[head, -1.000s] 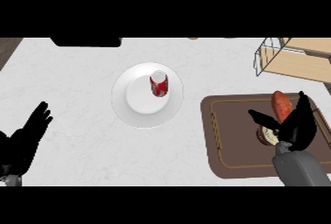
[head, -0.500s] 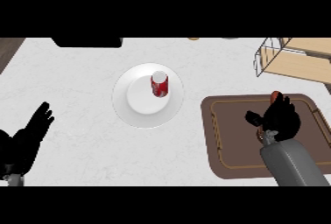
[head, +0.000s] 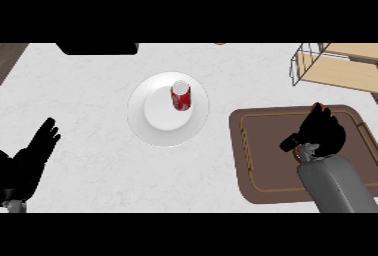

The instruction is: Pick the cupcake from the tray and place it in the tiered shelf

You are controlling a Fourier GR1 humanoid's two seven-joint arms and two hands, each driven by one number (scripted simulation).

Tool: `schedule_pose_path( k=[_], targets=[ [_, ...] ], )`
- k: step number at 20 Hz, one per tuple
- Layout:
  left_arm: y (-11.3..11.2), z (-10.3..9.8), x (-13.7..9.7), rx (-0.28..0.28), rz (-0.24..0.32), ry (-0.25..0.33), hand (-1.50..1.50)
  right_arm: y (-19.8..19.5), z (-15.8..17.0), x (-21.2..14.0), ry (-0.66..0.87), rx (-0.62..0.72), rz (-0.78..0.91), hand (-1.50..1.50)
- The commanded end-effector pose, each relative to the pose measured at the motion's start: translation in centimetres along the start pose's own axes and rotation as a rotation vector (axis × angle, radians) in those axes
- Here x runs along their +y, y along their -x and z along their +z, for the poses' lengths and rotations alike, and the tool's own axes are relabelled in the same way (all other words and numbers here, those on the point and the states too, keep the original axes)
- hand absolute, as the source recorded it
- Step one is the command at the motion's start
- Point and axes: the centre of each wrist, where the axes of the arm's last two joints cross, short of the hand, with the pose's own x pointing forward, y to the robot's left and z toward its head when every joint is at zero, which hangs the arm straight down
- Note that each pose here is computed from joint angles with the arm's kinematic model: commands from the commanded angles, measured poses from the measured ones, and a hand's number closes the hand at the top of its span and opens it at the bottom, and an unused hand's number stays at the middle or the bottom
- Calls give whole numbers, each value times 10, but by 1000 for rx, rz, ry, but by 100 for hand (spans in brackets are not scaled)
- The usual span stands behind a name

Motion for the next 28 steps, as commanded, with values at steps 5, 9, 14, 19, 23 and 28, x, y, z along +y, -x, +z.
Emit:
schedule_pose_path(
  k=[5,9,14,19,23,28],
  targets=[
    [5,-8,-1,-1,7,0,0,7,8,-9,-47,229,137,-150],
    [11,4,-3,-18,10,14,0,31,-8,-3,-50,235,148,-150],
    [-2,-5,5,-5,7,13,0,26,0,-12,-36,225,146,-150],
    [-2,-4,-1,-22,-1,12,0,22,-3,13,-67,212,128,-150],
    [4,4,9,-16,13,-9,0,31,-22,2,-74,248,130,-150],
    [-4,-3,-3,-20,4,16,0,45,-23,-3,-103,206,77,150]
  ],
)
